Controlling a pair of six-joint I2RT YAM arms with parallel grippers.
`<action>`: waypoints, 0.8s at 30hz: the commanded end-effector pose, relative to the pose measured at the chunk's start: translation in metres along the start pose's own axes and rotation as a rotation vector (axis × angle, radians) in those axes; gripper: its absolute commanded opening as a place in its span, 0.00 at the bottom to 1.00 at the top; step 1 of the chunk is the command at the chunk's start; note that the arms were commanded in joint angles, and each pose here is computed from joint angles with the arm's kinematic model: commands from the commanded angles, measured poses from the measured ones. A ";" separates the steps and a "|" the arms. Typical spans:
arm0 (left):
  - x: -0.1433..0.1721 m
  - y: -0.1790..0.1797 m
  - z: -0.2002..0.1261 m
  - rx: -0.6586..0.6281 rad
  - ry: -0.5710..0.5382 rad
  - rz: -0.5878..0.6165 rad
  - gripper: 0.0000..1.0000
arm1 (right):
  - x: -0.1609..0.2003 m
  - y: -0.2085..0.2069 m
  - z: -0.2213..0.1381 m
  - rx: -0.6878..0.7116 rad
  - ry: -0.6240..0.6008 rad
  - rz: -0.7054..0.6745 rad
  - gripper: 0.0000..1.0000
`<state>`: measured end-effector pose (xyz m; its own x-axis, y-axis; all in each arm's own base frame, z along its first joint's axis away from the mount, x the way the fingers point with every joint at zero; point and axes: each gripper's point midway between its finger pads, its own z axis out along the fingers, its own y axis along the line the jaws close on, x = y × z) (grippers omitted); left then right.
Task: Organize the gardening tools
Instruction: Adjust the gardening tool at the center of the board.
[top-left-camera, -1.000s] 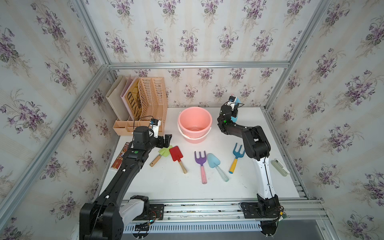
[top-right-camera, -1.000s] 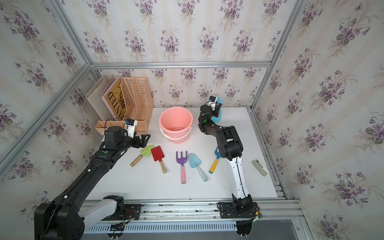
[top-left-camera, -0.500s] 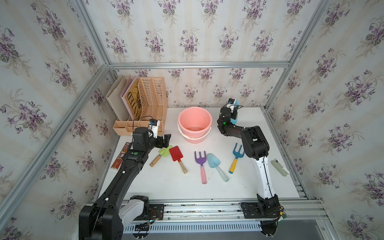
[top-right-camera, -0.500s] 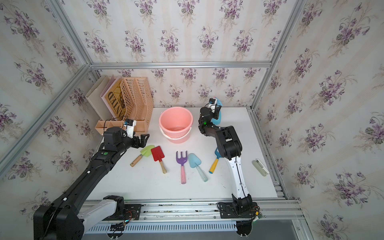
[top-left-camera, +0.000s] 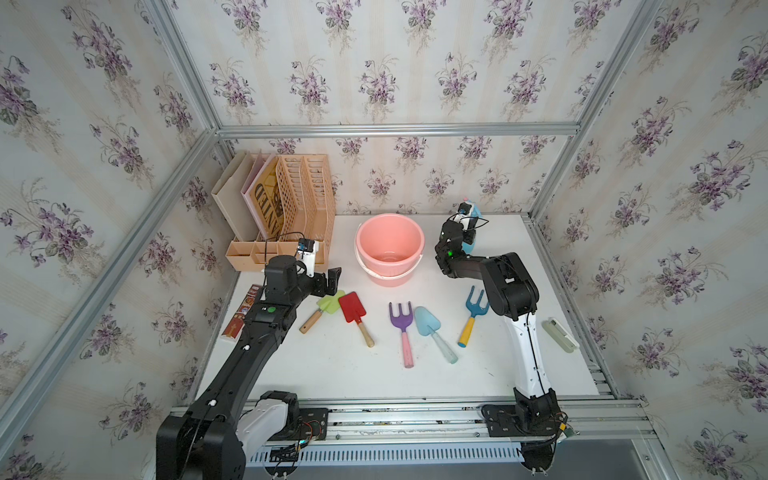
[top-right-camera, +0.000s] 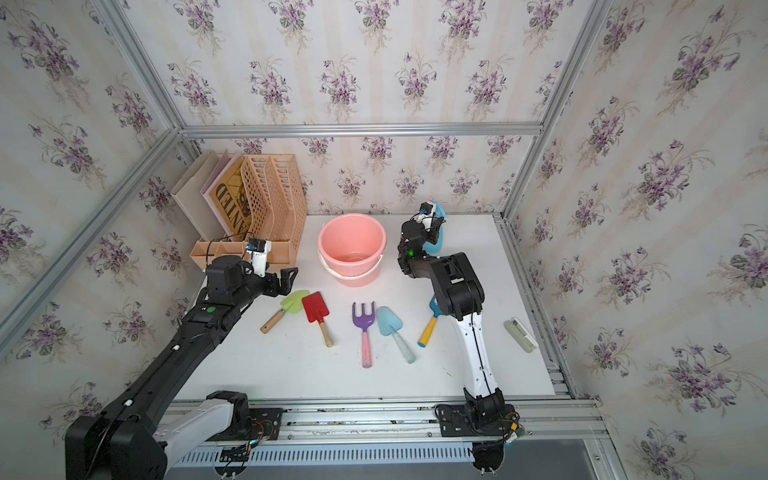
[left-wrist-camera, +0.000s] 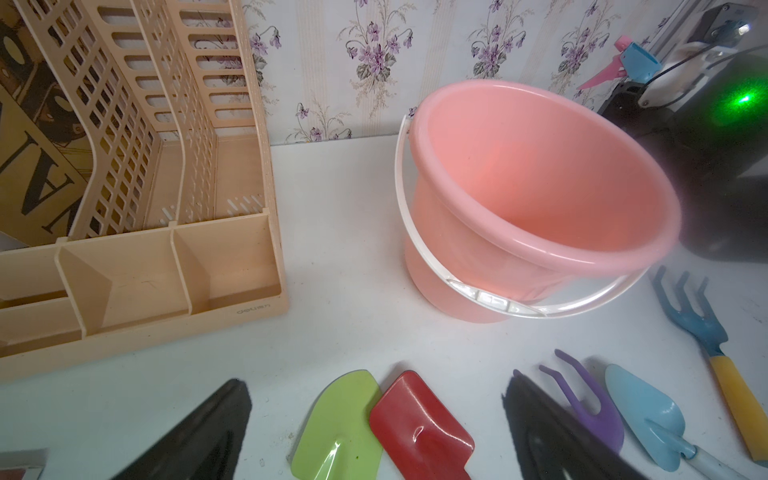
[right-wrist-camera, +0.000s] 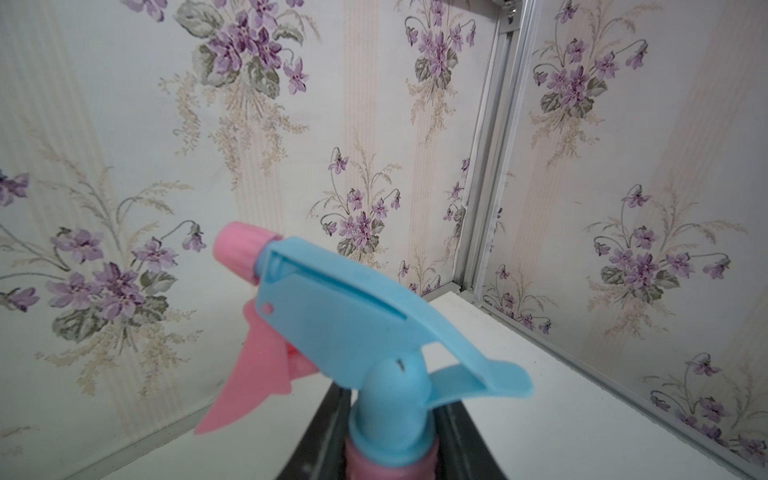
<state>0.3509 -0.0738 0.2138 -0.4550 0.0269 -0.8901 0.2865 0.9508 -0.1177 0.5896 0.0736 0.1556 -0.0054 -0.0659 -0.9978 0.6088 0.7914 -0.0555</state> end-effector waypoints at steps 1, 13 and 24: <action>-0.008 0.001 -0.002 -0.009 -0.033 0.023 0.99 | -0.002 -0.008 -0.004 0.031 0.001 -0.022 0.24; -0.011 -0.001 -0.005 -0.012 -0.044 0.033 0.99 | 0.003 -0.009 -0.017 0.010 0.030 -0.035 0.44; -0.013 -0.003 -0.008 -0.008 -0.053 0.039 0.99 | -0.001 -0.008 -0.022 -0.004 0.045 -0.039 0.77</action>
<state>0.3476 -0.0746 0.2234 -0.4251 0.0381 -0.9044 0.2899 0.9522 -0.0961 0.5688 0.0789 0.1476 -0.0815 -0.0819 -0.9933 0.6021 0.7901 -0.1146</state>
